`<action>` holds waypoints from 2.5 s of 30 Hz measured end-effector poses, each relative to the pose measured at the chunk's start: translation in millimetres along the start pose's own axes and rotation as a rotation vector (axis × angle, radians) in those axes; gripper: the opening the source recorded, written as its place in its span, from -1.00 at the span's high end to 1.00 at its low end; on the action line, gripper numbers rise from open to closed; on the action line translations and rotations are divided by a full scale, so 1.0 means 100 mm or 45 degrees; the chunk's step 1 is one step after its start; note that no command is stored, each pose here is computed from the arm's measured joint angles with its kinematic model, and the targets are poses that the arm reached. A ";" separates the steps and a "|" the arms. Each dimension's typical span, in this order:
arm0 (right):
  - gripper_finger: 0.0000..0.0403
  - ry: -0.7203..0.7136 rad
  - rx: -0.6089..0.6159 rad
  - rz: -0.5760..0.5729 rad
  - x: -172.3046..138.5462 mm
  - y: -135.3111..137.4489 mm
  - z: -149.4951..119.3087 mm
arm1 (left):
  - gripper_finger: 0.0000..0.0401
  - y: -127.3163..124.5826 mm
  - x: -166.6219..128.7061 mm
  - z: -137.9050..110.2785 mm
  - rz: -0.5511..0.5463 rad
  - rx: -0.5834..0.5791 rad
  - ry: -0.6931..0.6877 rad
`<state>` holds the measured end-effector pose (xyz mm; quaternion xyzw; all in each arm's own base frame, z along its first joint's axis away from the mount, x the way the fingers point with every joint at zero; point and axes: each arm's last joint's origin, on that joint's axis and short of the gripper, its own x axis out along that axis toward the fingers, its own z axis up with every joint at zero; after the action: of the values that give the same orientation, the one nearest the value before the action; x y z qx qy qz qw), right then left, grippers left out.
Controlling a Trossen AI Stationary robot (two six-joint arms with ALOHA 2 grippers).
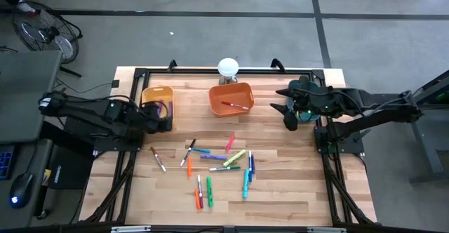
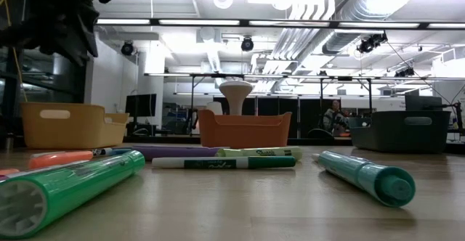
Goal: Pick & Place Markers
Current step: Put the brown marker pen into the orange bin
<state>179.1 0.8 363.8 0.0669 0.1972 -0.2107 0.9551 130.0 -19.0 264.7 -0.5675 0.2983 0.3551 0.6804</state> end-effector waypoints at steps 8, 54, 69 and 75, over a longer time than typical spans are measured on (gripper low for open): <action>-0.25 0.013 -0.028 0.028 0.01 0.01 -0.01 | 0.31 -0.06 0.21 -0.40 0.173 -0.090 0.110; -0.25 0.016 0.001 0.113 0.01 0.03 0.00 | 1.00 0.04 0.79 -1.01 0.573 0.996 0.609; -0.25 0.015 0.016 0.104 0.01 0.03 0.00 | 1.00 -0.05 0.86 -0.93 0.133 2.161 0.943; -0.25 0.020 0.054 0.106 0.01 0.03 0.00 | 1.00 -0.04 0.87 -0.91 0.182 2.223 0.867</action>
<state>181.2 3.1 363.0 0.0971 0.1973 -0.1743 0.9598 182.7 -96.1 181.0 0.0899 0.6761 -0.1384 0.7181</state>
